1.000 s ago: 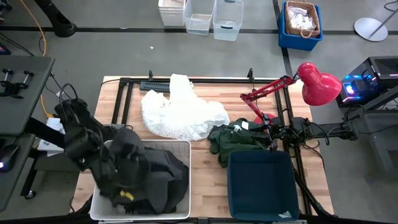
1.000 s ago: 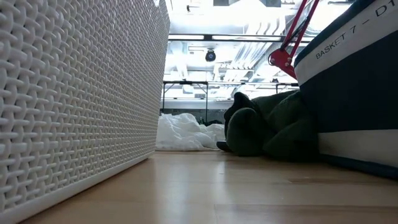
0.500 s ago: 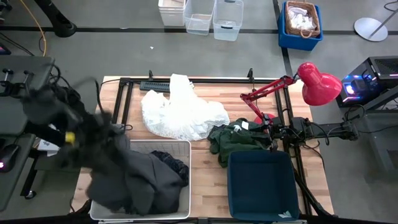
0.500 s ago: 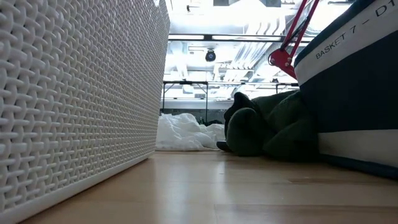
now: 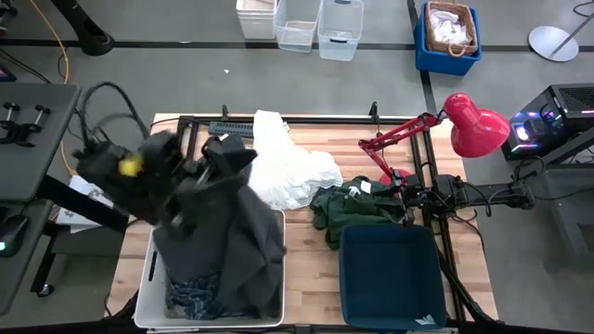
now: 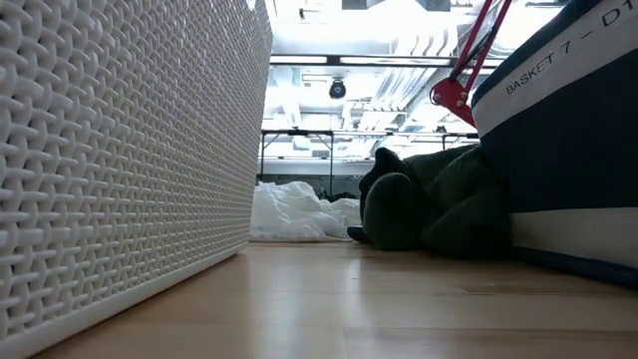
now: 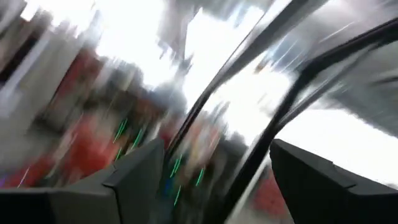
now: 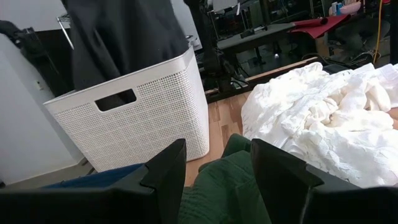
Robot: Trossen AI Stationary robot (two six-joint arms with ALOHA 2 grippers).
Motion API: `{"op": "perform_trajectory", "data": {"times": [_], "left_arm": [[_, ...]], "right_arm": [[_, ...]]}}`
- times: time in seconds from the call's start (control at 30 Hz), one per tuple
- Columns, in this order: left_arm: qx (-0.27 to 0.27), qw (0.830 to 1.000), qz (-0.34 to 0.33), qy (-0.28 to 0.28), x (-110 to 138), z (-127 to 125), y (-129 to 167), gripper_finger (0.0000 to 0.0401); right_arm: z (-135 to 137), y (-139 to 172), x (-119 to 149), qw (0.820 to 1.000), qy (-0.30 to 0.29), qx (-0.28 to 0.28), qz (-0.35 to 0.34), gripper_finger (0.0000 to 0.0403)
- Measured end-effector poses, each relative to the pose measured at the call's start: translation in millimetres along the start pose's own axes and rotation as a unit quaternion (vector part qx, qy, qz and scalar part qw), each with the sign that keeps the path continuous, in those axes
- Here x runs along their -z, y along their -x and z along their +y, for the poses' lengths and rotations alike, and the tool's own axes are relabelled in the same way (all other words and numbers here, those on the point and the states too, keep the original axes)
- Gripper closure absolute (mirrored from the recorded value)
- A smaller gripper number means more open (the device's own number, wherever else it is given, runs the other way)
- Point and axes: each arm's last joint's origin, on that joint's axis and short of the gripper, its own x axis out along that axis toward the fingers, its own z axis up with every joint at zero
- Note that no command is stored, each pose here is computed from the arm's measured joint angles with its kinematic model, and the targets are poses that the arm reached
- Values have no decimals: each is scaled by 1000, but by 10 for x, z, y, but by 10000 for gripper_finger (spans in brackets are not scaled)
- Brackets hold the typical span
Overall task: Sort clothes
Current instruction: Put the gray pants into the white bin
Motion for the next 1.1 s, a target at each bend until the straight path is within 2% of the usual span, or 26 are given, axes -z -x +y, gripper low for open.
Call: {"op": "perform_trajectory", "data": {"times": [0.03, 0.1, 0.13, 0.17, 0.2, 0.27, 0.3, 0.33, 0.37, 0.4, 0.47, 0.5, 0.53, 0.6, 0.63, 0.67, 0.73, 0.77, 0.8, 0.83, 0.87, 0.93, 1.03, 1.1], "left_arm": [[53, 998, -42, -14, 19, -78, -38, 119], [172, 975, -123, -63, 50, -196, -61, 119], [207, 962, -154, -94, 44, -230, -46, 119], [206, 956, -163, -131, 38, -262, -14, 119], [174, 958, -155, -167, 16, -288, 35, 119], [55, 965, -102, -236, -7, -306, 122, 119], [-3, 956, -68, -284, 15, -301, 151, 119], [-42, 940, -44, -335, 28, -304, 180, 119], [-58, 927, -34, -370, 33, -331, 218, 119], [-57, 923, -41, -378, 14, -368, 261, 119], [-20, 931, -83, -356, -78, -424, 325, 119], [-20, 933, -87, -350, -155, -422, 349, 119], [-44, 935, -66, -345, -239, -412, 368, 119], [-114, 929, 19, -352, -341, -414, 436, 119], [-115, 932, 33, -341, -403, -447, 488, 119], [-80, 943, 25, -323, -447, -506, 539, 119], [42, 955, -31, -292, -516, -645, 643, 119], [65, 957, -48, -278, -542, -683, 682, 119], [43, 962, -46, -267, -579, -668, 693, 119], [-8, 964, -25, -266, -631, -607, 689, 119], [-72, 958, 14, -277, -624, -545, 675, 119], [-173, 934, 84, -301, -497, -466, 645, 119], [-229, 889, 149, -368, -141, -468, 670, 119], [-240, 873, 165, -391, 91, -428, 722, 119]], "right_arm": [[0, 0, 1, 1000, 0, 0, 0, 224], [0, 0, 0, 1000, 0, 0, 0, 224], [-1, 0, 2, 1000, 0, 0, 0, 224], [0, 0, 1, 1000, 0, 0, 0, 224], [0, 0, 0, 1000, 0, 0, 0, 224], [0, 0, 1, 1000, 0, 0, 0, 224], [0, 0, 1, 1000, 0, 0, 0, 224], [0, 0, 1, 1000, 0, 0, 0, 224], [0, 0, 1, 1000, 0, 0, 0, 224], [0, 0, 2, 1000, 0, 0, 0, 224], [0, 0, 1, 1000, 0, 0, 0, 224], [0, 0, 1, 1000, 0, 0, 0, 224], [0, 0, 0, 1000, 0, 0, 0, 224], [0, 0, 0, 1000, 0, 0, 0, 224], [0, 0, 0, 1000, 0, 0, 0, 224], [0, 0, 1, 1000, 0, 0, 0, 224], [0, 0, 1, 1000, 0, 0, 0, 224], [0, 0, 0, 1000, 0, 0, 0, 224], [0, 0, 0, 1000, 0, 0, 0, 224], [0, 0, 1, 1000, 0, 0, 0, 224], [0, 0, 2, 1000, 0, 0, 0, 224], [0, 0, 0, 1000, 0, 0, 0, 224], [0, 0, 0, 1000, 0, 0, 0, 224], [0, 0, 0, 1000, 0, 0, 0, 224]]}}
